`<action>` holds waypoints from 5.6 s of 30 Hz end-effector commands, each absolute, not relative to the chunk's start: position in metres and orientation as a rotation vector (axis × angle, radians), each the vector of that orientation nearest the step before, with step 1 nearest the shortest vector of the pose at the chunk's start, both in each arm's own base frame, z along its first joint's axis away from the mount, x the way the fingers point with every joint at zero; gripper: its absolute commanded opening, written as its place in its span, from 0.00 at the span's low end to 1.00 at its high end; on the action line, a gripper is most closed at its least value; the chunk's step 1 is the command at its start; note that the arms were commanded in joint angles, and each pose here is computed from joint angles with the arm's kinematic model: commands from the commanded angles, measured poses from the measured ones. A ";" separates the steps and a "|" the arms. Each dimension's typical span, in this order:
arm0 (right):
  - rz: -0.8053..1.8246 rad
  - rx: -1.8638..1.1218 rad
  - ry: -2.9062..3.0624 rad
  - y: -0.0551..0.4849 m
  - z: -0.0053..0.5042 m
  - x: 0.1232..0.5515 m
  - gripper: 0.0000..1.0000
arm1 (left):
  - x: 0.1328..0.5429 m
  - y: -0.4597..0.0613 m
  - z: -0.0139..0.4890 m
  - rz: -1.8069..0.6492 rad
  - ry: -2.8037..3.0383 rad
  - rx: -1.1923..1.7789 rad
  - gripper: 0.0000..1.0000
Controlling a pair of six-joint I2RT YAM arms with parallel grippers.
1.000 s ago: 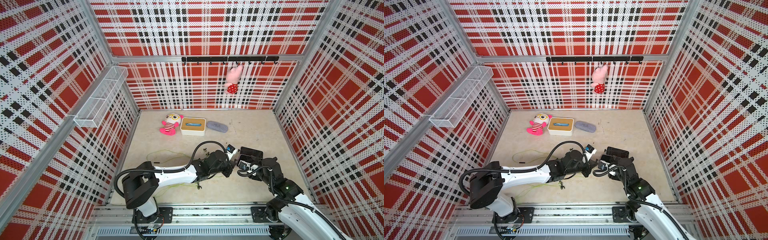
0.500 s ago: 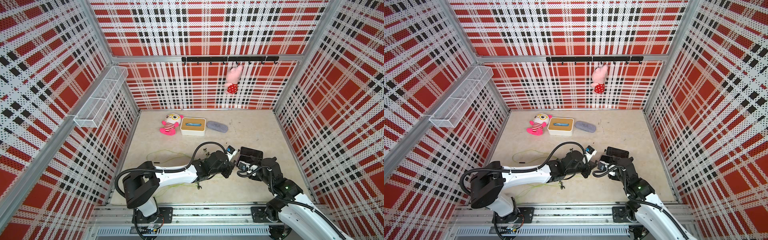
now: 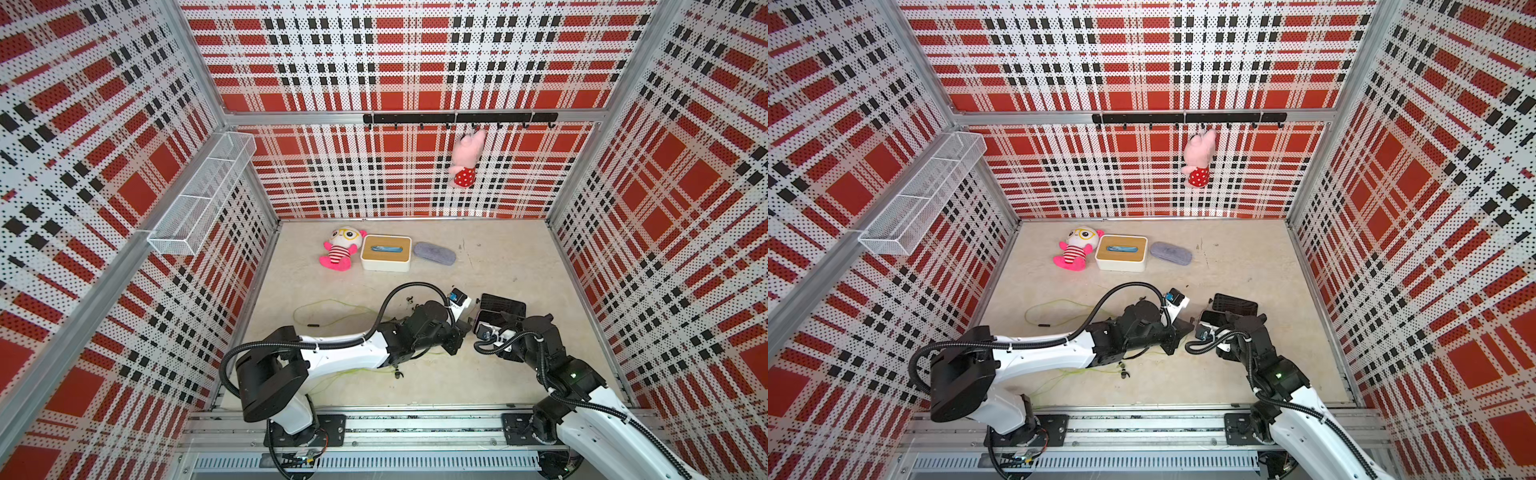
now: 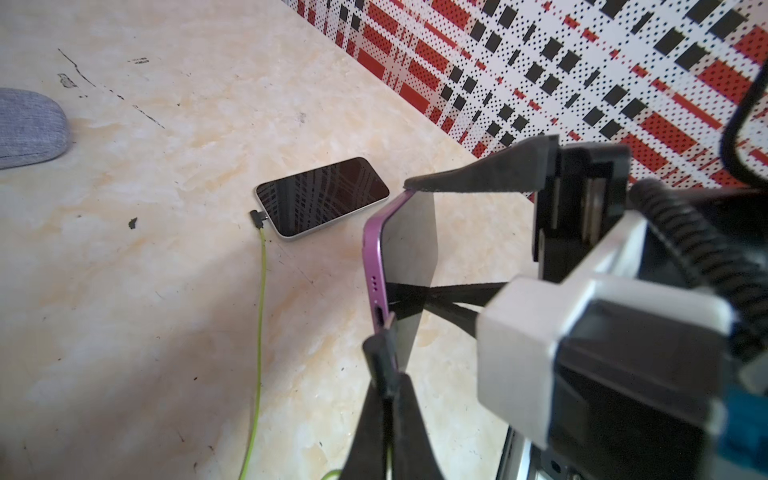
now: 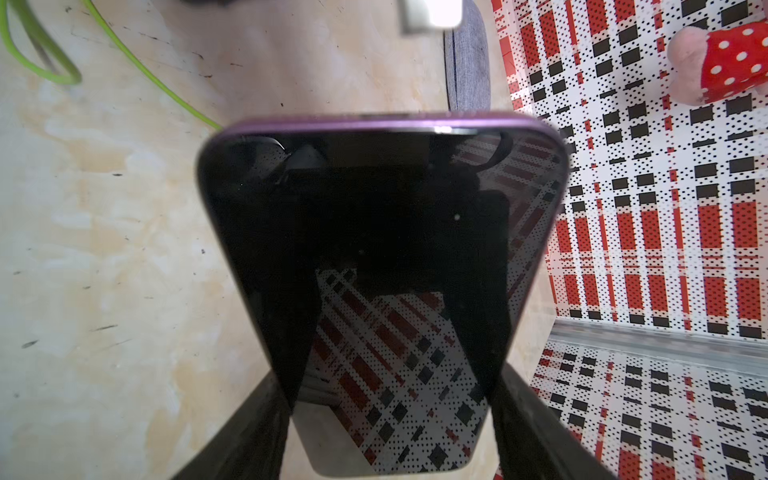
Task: Plug wired earphones into phones
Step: Insert the wired earphone into the phone, then place the phone at the center of the board.
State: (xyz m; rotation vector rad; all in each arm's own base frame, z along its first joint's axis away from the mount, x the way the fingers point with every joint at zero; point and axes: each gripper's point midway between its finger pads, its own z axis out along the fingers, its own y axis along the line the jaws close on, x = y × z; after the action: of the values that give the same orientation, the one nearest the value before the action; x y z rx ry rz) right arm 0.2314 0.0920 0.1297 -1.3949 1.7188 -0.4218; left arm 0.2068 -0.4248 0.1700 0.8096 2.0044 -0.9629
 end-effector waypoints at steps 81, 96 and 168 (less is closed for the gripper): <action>-0.395 -1.349 1.638 0.104 0.150 0.237 0.41 | 0.209 -0.434 0.156 -0.971 2.027 0.845 0.00; -0.424 -1.376 1.646 0.100 0.146 0.237 0.41 | 0.213 -0.433 0.149 -0.906 2.048 0.888 0.00; -0.294 -1.879 2.179 0.045 0.013 0.183 0.49 | 0.266 -0.301 0.178 -0.905 1.862 0.562 0.74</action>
State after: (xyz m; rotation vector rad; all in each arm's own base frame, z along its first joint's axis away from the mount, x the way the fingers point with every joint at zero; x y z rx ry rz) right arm 0.1978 0.0492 0.0279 -1.8115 2.1332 -0.3462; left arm 0.2592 -0.3099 0.1714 0.5803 1.9083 -0.9257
